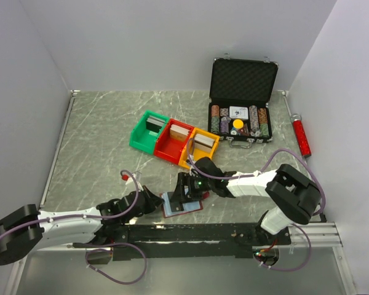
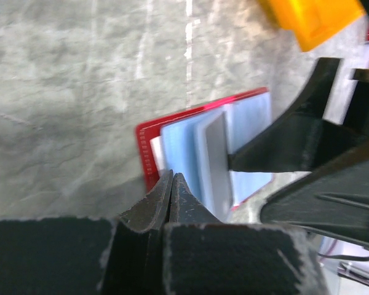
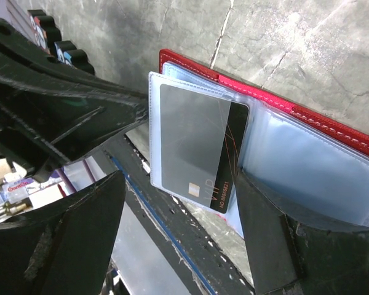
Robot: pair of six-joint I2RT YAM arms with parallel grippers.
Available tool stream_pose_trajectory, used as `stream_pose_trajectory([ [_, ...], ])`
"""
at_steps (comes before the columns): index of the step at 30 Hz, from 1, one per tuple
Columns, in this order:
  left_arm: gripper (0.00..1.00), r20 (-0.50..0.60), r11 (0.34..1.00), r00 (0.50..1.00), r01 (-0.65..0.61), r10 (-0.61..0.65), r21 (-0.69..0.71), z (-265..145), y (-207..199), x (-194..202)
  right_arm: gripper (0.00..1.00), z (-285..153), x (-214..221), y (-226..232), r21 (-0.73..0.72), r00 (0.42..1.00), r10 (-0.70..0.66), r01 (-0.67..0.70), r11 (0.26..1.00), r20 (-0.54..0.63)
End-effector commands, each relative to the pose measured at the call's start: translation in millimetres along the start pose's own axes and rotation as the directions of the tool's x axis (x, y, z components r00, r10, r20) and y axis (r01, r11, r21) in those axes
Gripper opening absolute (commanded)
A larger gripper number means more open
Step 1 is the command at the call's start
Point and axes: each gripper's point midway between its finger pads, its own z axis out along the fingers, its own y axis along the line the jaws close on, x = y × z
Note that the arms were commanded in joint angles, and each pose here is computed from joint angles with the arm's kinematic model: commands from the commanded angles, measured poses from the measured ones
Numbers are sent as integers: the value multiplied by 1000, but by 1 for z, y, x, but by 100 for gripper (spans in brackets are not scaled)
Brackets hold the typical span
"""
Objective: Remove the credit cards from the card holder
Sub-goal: Remove the credit card from the card holder.
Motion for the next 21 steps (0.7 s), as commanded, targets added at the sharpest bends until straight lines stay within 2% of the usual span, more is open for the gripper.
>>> stream_pose_trajectory([
  [1,1,18,1000,1000,11,-11,-18,3,5,-1,80,-5,-12,7,6,999,-28,27,1000,39],
  [6,1,60,1000,998,25,-26,16,-3,-7,-13,82,-5,-12,5,12,999,-33,32,999,38],
  [7,1,78,998,996,37,-41,48,-7,-14,-19,95,-5,-12,5,13,999,-34,33,999,37],
  [8,1,93,998,995,41,-46,57,-10,-17,-23,100,-6,-12,6,13,998,-39,38,999,44],
  [14,1,124,992,991,42,-57,121,-24,-34,-37,100,-13,-18,11,22,996,-62,61,998,67],
  [21,1,48,976,999,2,-13,220,-17,-60,-21,100,-11,-18,11,18,996,-59,58,998,60],
])
